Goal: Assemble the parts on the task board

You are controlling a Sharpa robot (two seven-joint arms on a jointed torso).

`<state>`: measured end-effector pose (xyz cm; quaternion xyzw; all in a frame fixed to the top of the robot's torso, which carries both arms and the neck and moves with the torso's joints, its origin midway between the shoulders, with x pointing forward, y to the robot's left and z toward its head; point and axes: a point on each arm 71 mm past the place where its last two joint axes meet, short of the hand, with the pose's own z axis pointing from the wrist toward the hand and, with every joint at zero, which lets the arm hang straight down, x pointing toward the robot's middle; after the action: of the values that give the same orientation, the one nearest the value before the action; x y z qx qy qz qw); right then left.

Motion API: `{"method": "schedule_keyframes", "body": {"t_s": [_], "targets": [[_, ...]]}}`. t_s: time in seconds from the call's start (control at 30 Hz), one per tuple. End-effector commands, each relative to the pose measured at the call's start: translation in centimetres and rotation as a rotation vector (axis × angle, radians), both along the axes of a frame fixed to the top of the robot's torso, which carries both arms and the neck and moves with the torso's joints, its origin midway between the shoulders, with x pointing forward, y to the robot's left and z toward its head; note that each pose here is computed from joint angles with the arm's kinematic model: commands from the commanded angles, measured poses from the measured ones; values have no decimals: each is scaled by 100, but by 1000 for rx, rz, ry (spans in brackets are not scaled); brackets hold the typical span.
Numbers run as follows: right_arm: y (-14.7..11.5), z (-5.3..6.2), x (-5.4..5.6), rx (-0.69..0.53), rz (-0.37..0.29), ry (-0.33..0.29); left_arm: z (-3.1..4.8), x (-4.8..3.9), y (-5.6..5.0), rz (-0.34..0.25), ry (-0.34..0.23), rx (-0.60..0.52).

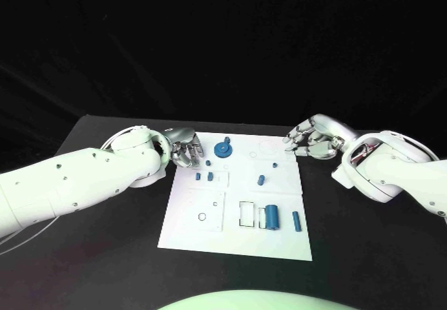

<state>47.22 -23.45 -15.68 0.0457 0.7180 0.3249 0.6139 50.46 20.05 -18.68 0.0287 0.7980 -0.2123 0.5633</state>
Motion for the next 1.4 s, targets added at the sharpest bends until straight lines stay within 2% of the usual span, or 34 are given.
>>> {"method": "schedule_keyframes", "body": {"t_s": [0.03,0.13,0.2,0.3,0.43,0.53,0.67,0.83,0.97,1.4], "targets": [[21,-40,2,-198,10,-43,109,-15,-1,0,-39,-120],[61,-59,-4,-278,15,-76,203,-31,51,22,-55,-242],[104,-80,-4,-337,20,-100,273,-45,107,55,-48,-381],[164,-118,5,-397,25,-120,334,-64,179,104,-18,-559],[234,-182,26,-450,28,-134,363,-79,261,173,43,-762],[293,-227,46,-480,35,-136,366,-99,310,230,113,-925],[361,-273,55,-503,48,-134,379,-149,325,259,179,-1070],[433,-340,61,-520,62,-128,388,-183,324,274,219,-1157],[492,-390,65,-522,76,-124,390,-191,330,285,230,-1188],[607,-485,61,-520,107,-115,399,-208,316,277,243,-1214]]}}
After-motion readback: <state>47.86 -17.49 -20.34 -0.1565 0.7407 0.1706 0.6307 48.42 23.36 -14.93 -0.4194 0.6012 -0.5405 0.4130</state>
